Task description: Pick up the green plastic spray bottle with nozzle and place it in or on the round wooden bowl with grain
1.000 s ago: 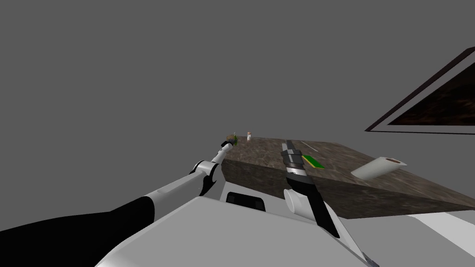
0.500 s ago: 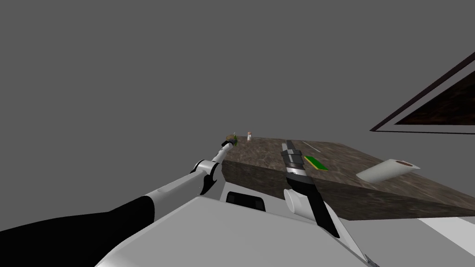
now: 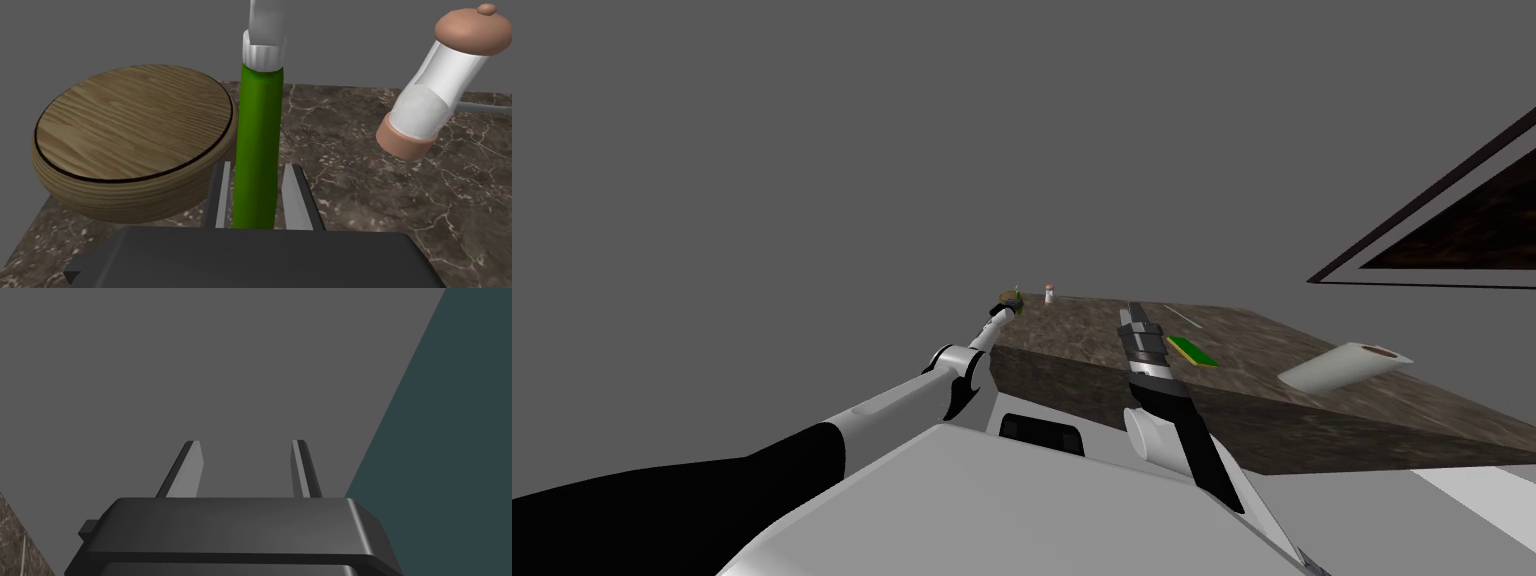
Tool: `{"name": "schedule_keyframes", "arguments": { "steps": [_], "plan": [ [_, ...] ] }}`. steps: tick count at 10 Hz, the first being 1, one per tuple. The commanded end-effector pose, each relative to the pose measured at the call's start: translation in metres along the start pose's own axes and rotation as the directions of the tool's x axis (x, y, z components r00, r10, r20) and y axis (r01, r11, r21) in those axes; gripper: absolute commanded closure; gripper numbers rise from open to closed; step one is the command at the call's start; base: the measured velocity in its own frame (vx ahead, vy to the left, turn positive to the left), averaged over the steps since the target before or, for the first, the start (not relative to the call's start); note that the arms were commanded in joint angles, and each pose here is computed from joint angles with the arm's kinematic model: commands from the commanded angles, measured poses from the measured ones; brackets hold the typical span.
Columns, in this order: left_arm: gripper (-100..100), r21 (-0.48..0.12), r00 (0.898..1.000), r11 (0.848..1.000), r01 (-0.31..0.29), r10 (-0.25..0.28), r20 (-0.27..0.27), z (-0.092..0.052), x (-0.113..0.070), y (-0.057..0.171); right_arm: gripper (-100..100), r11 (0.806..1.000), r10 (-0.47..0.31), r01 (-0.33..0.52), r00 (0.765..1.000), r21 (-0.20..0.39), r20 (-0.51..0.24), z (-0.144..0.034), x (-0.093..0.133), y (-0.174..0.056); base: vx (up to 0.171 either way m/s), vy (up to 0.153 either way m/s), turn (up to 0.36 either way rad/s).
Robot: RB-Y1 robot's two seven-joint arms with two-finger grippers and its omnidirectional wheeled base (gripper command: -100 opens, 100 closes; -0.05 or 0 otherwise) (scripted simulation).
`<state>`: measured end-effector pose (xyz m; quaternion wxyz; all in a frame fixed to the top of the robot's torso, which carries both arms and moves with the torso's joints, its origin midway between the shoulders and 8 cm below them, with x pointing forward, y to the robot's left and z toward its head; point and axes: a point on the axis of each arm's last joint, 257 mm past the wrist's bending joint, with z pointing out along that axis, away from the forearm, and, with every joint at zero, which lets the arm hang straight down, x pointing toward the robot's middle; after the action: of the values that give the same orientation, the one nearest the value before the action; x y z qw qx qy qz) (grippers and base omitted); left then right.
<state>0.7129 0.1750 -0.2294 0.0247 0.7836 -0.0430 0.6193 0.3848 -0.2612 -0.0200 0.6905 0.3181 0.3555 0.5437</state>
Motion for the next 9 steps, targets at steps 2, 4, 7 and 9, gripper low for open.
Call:
{"name": "schedule_keyframes", "arguments": {
  "steps": [2, 4, 7, 9],
  "plan": [
    [0, 0.0, 1.0, 1.0, 0.0, 0.0, 0.0, 0.0, 0.0, 0.0, 0, 1.0, 0.0, 0.0, 1.0, 0.0, 0.0, 0.0, 0.0, 0.0, 0.0, 0.0, 0.0],
    [100, 0.016, 0.999, 1.0, 0.004, -0.004, 0.04, -0.001, -0.012, -0.023, 0, 1.0, 0.0, 0.0, 1.0, 0.0, 0.0, 0.0, 0.0, 0.0, -0.121, 0.075, -0.119],
    [100, 0.023, 0.998, 1.0, 0.011, -0.012, 0.06, 0.0, -0.007, -0.041, 0, 1.0, 0.0, 0.0, 1.0, 0.0, 0.0, 0.0, 0.0, 0.0, -0.061, 0.077, 0.007],
    [100, 0.021, 0.998, 1.0, 0.02, -0.021, 0.066, 0.003, 0.005, -0.05, 0, 1.0, 0.0, 0.0, 1.0, 0.0, 0.0, 0.0, 0.0, 0.0, 0.022, 0.063, 0.02]
  ]
}}
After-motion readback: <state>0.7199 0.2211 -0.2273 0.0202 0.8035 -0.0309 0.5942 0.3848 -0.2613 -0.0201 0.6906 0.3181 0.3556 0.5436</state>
